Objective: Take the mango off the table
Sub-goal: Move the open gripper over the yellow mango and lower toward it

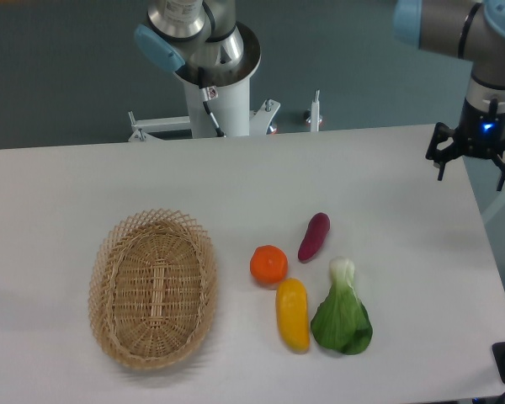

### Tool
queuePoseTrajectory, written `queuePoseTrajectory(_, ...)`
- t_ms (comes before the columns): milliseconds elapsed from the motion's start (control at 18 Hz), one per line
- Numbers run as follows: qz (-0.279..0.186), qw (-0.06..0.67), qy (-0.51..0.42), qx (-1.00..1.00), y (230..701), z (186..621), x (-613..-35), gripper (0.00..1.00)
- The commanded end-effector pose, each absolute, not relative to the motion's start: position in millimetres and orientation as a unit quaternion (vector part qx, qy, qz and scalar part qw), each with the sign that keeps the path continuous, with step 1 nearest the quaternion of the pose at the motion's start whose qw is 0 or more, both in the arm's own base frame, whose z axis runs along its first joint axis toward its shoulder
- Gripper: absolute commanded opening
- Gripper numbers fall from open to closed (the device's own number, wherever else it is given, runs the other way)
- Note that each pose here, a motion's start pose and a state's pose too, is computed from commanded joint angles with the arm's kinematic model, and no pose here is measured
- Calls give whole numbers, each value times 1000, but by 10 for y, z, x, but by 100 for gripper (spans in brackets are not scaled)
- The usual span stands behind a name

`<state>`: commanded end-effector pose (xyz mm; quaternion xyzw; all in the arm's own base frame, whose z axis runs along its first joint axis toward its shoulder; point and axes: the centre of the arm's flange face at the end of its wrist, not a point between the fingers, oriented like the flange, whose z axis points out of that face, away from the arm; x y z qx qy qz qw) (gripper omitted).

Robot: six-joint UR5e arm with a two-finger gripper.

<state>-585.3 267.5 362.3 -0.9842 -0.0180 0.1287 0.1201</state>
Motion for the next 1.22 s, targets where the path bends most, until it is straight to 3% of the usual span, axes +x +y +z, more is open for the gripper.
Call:
queuePoseTrajectory(222,127,122,-34,-984,2663,3648,-5839,100)
queuePoseTrajectory(500,108,140,-131,-975,2907,3627,-5774,100)
queuePoseTrajectory(944,62,154,-198,-966,3808,3401,-5363,100)
queuePoseTrajectory(1222,23,144,-233,-961,4501,2968,-4948,100)
